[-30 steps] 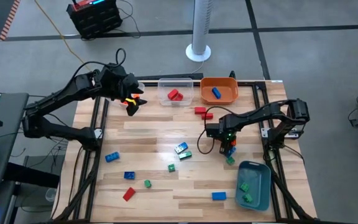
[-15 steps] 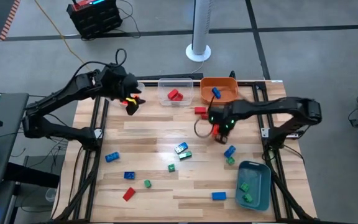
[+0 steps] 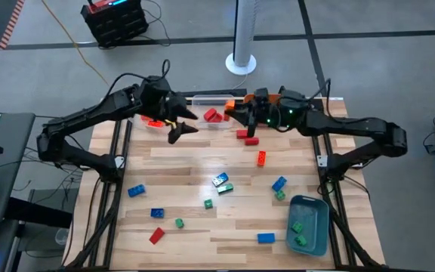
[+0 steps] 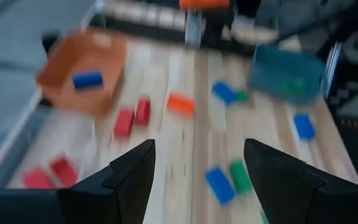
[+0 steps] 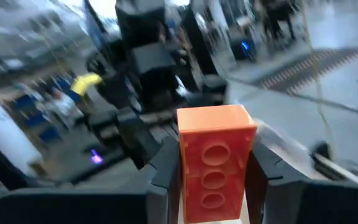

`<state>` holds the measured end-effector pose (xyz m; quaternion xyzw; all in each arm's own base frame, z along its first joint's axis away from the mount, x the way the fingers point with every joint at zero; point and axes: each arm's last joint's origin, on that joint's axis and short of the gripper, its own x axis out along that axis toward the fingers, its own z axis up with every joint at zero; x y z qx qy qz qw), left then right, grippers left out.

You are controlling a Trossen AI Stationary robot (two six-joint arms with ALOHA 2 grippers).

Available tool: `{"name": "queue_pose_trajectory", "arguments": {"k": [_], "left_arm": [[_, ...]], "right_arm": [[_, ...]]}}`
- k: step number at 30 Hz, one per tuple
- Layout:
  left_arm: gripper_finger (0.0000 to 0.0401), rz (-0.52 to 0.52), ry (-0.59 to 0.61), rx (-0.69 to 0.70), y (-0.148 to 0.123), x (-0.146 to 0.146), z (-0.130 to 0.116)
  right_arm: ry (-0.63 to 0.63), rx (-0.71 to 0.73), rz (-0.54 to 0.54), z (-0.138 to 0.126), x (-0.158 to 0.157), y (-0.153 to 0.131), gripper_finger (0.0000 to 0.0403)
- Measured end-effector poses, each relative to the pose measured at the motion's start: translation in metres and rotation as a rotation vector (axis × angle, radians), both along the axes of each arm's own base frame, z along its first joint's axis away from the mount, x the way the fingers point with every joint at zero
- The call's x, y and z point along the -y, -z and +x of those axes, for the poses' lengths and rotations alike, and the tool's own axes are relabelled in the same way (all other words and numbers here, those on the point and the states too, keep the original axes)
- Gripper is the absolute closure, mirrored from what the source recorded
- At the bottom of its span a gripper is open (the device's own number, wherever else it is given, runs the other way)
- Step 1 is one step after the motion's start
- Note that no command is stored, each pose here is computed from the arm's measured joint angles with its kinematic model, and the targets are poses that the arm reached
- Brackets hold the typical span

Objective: Sort blocks
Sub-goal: Put the orange game piece into the left transparent bin

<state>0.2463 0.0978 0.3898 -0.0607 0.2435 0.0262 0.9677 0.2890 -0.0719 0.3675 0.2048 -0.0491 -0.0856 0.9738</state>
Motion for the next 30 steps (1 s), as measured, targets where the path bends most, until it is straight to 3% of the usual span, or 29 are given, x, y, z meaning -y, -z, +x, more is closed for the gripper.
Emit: {"name": "queue_pose_trajectory", "arguments": {"k": [3, 8, 14, 24, 27, 30], "left_arm": [[0.0162, 0.012, 0.0, 0.13, -0.012, 0.002, 0.007], [0.0162, 0.026, 0.013, 0.253, -0.024, 0.004, 0.012], [0.0162, -0.04, 0.023, 0.256, -0.02, 0.002, 0.018], [0.0163, -0.028, 0.036, 0.318, -0.027, 0.007, 0.019], [0.0188, -0.032, 0.0, 0.319, -0.028, 0.006, 0.019], [0.0243, -0.03, -0.028, 0.316, -0.028, 0.003, 0.019]], "right_arm": [[-0.002, 0.104, -0.024, 0.005, -0.003, -0.008, 0.0287], [-0.008, 0.132, -0.081, 0.023, -0.005, -0.023, 0.0287], [-0.035, 0.086, -0.16, 0.05, -0.008, -0.039, 0.0287], [-0.043, -0.014, -0.198, 0.078, -0.003, -0.043, 0.0286], [-0.058, -0.03, -0.195, 0.081, -0.004, -0.041, 0.0286], [-0.065, -0.044, -0.193, 0.082, -0.005, -0.04, 0.0286]]}}
